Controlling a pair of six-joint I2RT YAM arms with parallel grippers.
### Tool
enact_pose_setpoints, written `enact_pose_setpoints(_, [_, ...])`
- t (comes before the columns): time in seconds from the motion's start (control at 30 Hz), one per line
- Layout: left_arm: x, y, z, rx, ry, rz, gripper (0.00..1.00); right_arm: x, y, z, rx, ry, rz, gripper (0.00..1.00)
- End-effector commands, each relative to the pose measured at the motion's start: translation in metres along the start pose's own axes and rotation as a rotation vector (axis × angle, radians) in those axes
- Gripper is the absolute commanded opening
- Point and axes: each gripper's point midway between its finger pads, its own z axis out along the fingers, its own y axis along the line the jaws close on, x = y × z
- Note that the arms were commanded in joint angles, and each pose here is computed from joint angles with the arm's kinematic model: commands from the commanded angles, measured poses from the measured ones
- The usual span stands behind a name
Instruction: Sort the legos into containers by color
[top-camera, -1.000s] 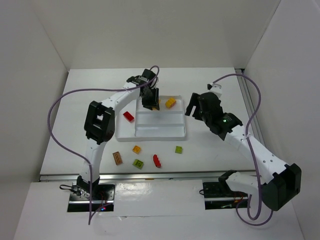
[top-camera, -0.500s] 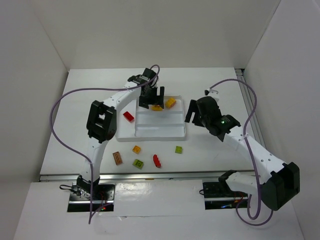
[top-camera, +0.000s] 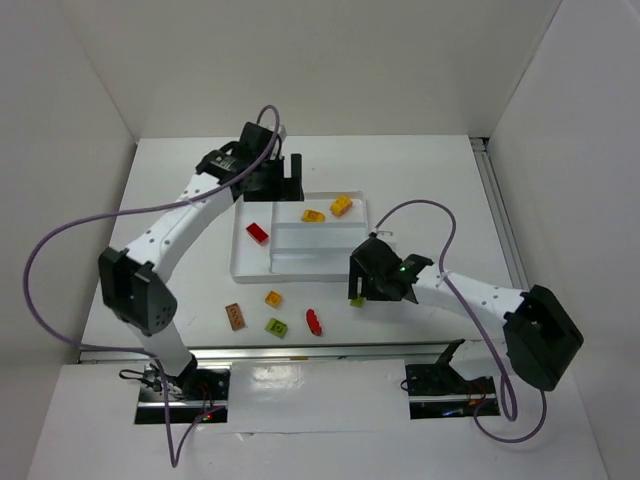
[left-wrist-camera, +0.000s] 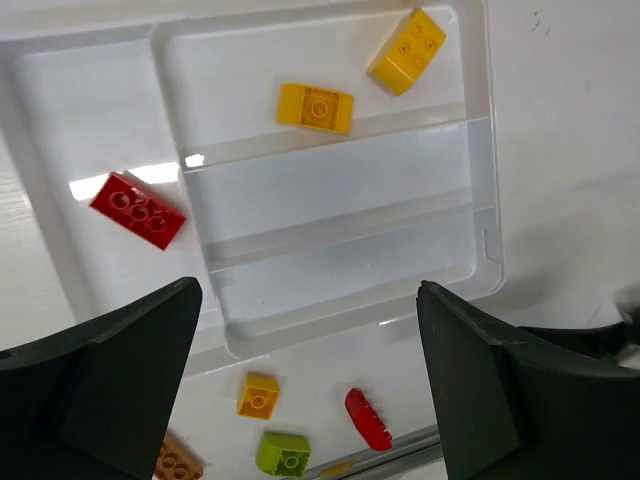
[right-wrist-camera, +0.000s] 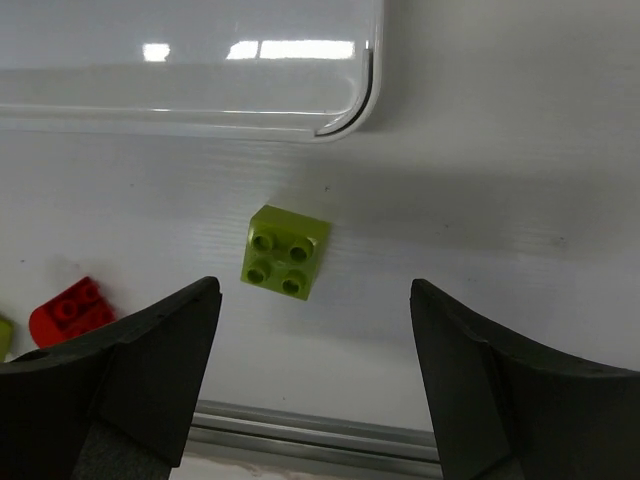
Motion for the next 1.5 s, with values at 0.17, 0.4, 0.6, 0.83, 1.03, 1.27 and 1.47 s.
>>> enact_pose_setpoints(0.17, [0.007,0.058,-0.043,-0.113,-0.067,-0.035,1.00,0.001,0.023,0.027,-0.025,0.002,0.003,0.77])
enact_pose_setpoints(0.4, [0.012,0.062,-0.044,-0.100,-0.051,-0.040,1.00,0.005,0.025,0.036,0.036,0.000,-0.046,0.51])
enact_pose_setpoints(0.6, [0.022,0.078,-0.054,-0.186,-0.020,-0.052,1.00,-0.020,0.028,-0.001,0.044,-0.082,-0.041,0.25])
enact_pose_setpoints(0.83, [0.079,0.084,-0.061,-0.248,0.061,-0.054,0.99,-0.088,0.050,-0.055,-0.042,-0.255,-0.055,0.25])
enact_pose_setpoints(1.03, [0.150,0.056,-0.062,-0.256,0.184,-0.038,0.97,-0.155,0.063,-0.017,-0.036,-0.320,-0.091,0.25])
enact_pose_setpoints(1.27, [0.209,0.026,-0.071,-0.181,0.278,0.009,0.99,-0.184,0.074,0.032,-0.086,-0.285,-0.100,0.26])
enact_pose_setpoints(1.47, [0.250,0.011,-0.063,-0.148,0.383,0.062,0.99,-0.191,0.068,0.051,-0.074,-0.264,-0.081,0.46])
